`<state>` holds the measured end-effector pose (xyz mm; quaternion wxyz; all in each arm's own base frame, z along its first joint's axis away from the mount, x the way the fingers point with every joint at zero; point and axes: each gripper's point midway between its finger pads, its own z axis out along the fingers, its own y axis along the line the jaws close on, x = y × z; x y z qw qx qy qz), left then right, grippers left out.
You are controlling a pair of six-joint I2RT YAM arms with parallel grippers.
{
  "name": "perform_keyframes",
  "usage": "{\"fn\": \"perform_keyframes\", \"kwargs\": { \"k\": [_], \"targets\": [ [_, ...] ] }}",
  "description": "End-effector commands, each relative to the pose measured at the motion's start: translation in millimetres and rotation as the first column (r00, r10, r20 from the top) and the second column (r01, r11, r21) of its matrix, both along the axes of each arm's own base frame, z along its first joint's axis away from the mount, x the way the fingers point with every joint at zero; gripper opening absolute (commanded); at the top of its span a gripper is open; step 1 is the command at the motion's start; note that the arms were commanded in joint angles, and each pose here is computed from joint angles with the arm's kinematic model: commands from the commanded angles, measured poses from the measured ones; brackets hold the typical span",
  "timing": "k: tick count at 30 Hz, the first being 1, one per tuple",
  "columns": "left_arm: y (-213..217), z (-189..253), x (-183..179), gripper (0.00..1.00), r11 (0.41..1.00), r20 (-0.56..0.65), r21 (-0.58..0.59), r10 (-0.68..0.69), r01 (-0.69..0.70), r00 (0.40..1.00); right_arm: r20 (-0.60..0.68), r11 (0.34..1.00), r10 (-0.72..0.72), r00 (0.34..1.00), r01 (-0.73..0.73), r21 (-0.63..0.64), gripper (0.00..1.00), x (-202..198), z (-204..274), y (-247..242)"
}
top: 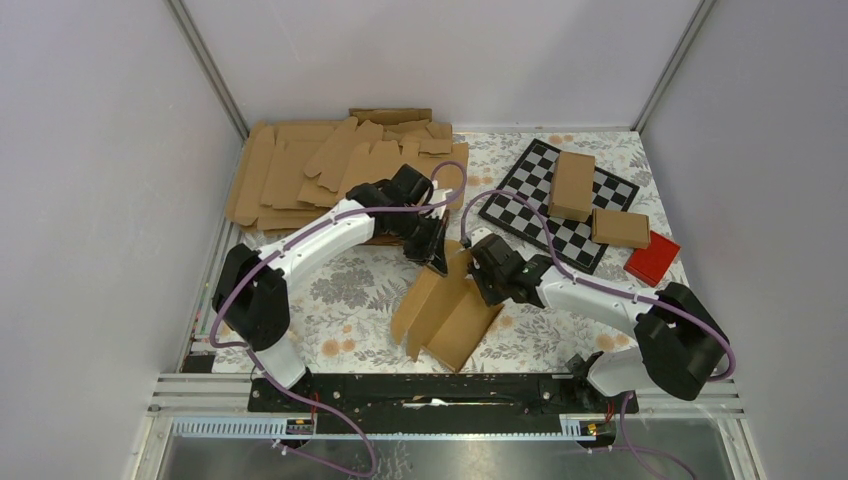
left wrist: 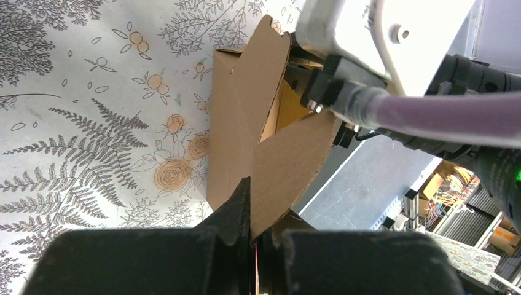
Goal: Fold the paper box
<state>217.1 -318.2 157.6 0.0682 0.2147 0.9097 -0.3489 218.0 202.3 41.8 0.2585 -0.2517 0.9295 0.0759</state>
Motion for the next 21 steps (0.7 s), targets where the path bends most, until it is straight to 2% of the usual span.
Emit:
{"fn": "perform_keyframes", "kwargs": {
  "k": [1,5,10,11,14,21],
  "targets": [
    [-10,23,6,0.02,0.994,0.041,-0.112,-0.005,0.010,0.999,0.084,0.997,-0.041,0.996,0.047,-0.068,0.13,13,6,-7],
    [-5,27,10,0.10,0.992,0.056,-0.124,0.014,-0.007,0.998,0.084,0.992,-0.036,0.996,0.045,-0.115,0.14,12,2,-10],
    [6,35,18,0.38,0.984,0.094,-0.173,0.069,-0.052,0.993,0.096,0.991,-0.047,0.994,0.059,-0.123,0.17,13,3,-12],
    [8,39,19,0.46,0.979,0.098,-0.195,0.080,-0.060,0.992,0.102,0.991,-0.050,0.993,0.063,-0.121,0.17,14,4,-12],
    [17,44,22,0.58,0.968,0.101,-0.236,0.109,-0.083,0.989,0.121,0.992,-0.058,0.991,0.071,-0.106,0.16,17,5,-11],
    [36,39,27,0.65,0.963,0.120,-0.228,0.174,-0.144,0.977,0.116,0.998,-0.056,0.992,0.056,0.004,0.07,14,5,6]
  ]
}}
